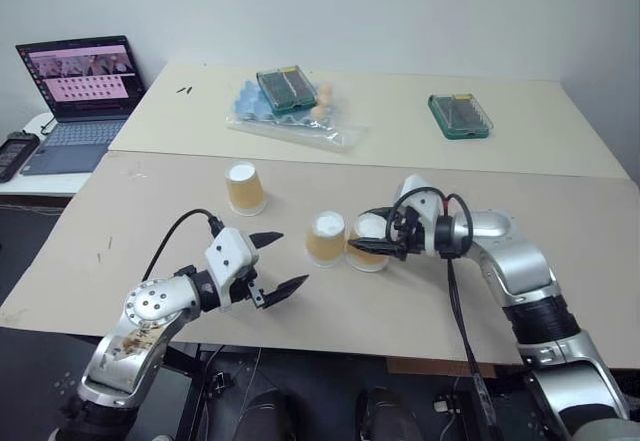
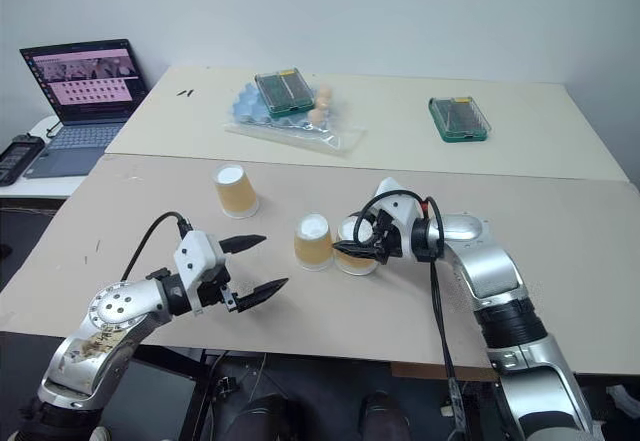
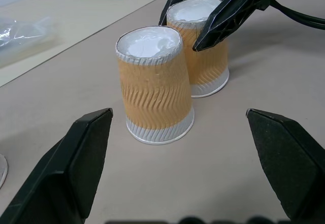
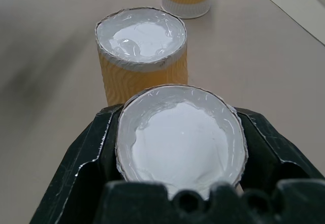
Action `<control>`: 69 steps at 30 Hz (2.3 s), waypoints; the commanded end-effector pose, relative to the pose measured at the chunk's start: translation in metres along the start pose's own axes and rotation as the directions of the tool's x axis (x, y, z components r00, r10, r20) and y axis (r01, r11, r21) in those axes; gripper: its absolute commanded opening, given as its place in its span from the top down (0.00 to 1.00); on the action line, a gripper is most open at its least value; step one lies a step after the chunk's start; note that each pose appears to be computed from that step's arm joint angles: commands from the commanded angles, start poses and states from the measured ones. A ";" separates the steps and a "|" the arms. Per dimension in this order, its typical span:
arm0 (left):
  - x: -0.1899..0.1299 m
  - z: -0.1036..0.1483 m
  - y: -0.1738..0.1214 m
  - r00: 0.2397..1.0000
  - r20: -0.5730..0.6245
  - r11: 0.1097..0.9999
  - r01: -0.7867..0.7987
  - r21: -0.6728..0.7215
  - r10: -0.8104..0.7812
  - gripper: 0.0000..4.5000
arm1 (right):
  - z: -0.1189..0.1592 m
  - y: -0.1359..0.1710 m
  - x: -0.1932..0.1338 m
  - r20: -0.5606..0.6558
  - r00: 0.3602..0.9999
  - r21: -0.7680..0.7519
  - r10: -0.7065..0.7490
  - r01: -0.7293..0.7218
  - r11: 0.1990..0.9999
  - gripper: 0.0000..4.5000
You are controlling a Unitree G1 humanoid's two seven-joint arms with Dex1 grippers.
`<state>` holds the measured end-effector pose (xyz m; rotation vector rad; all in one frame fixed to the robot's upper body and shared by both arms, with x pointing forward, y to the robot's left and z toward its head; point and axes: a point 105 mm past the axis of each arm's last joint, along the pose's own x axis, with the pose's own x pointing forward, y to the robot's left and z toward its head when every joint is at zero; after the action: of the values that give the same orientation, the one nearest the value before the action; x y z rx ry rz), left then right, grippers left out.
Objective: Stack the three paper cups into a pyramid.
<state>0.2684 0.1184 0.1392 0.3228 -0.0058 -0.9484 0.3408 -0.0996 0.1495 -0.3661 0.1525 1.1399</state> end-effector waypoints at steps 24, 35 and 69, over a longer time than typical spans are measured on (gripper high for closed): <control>-0.045 -0.023 0.092 0.831 -0.042 0.829 -0.556 -0.063 0.554 0.00 | 0.072 0.011 -0.061 0.149 0.983 -0.063 -0.106 0.116 0.991 0.00; 0.003 -0.024 0.126 0.893 0.012 0.892 -0.450 -0.049 0.451 0.00 | 0.057 0.031 -0.060 0.094 0.986 -0.029 -0.138 0.142 0.990 0.00; 0.065 -0.001 0.162 0.935 0.100 0.939 -0.335 -0.074 0.341 0.42 | 0.046 0.036 -0.065 0.059 0.980 -0.002 -0.189 0.190 0.982 0.00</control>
<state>0.4335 0.1536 0.1531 0.1925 -0.0649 -0.6262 0.2802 -0.1273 0.1971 -0.3202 0.0971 0.9629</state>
